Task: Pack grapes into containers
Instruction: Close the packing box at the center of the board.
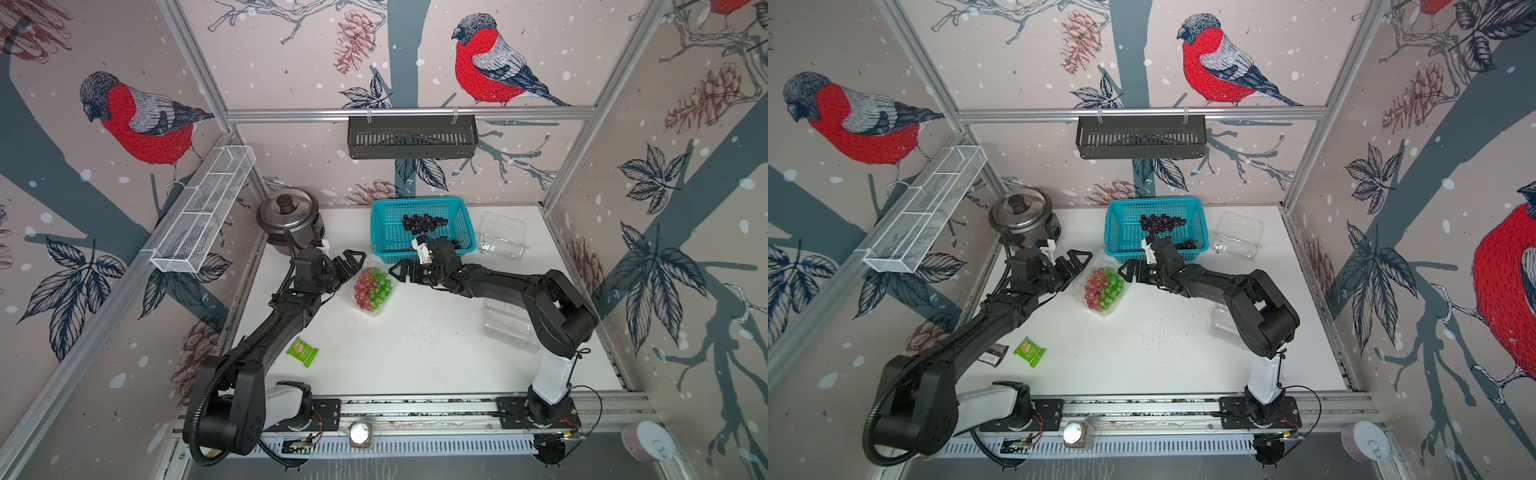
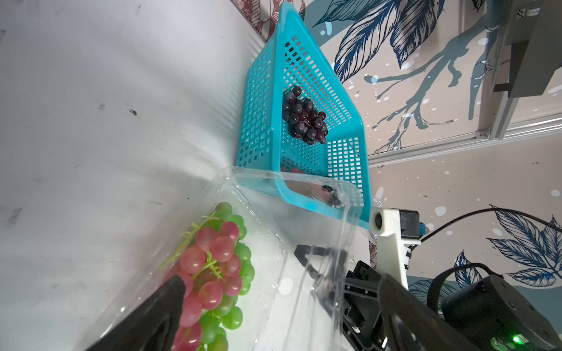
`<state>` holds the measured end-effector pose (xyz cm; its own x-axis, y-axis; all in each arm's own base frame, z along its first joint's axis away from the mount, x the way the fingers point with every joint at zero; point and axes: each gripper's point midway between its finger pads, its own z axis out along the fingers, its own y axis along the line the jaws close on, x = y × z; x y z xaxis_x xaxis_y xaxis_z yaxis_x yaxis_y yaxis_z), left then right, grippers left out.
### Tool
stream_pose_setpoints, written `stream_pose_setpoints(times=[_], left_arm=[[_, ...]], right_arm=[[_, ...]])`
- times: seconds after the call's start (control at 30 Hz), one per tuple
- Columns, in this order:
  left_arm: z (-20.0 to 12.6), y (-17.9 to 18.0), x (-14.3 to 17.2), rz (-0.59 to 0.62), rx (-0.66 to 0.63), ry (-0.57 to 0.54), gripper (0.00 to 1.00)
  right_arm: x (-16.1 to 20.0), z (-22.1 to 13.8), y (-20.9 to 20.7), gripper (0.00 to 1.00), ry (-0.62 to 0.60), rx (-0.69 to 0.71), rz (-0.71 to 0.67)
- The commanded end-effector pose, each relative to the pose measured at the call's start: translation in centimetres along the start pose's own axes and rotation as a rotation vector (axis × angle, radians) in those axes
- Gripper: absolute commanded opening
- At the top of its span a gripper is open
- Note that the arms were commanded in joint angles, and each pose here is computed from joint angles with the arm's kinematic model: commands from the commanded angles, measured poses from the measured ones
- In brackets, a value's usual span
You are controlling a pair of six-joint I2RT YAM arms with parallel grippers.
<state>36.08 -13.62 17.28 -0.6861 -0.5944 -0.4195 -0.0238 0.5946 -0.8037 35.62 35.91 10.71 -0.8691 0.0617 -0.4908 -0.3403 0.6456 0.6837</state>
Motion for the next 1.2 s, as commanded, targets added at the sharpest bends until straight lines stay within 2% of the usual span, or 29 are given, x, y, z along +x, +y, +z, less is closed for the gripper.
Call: stream_pose_setpoints(times=[0.0,0.3,0.57,0.87,1.17], left_arm=[[0.5,-0.7,-0.2,0.011,0.004,-0.012,0.98],[3.0,-1.8,2.0,0.028,0.009,0.047,0.98],[4.2,-1.6,3.9,0.023,-0.002,0.084,0.98],[4.2,-0.9,4.8,0.009,-0.01,0.096,0.98],[3.7,-0.5,5.3,-0.004,-0.013,0.1,0.98]], right_arm=[[-1.0,-0.8,0.8,1.0,-0.034,-0.037,-0.008],[-1.8,-2.7,-0.2,1.0,-0.059,-0.058,0.016],[-1.9,-1.4,0.1,1.0,-0.043,-0.077,-0.019],[-1.6,1.0,0.6,0.99,-0.007,-0.094,-0.051],[-1.0,3.5,0.7,0.83,0.01,-0.109,-0.078]])
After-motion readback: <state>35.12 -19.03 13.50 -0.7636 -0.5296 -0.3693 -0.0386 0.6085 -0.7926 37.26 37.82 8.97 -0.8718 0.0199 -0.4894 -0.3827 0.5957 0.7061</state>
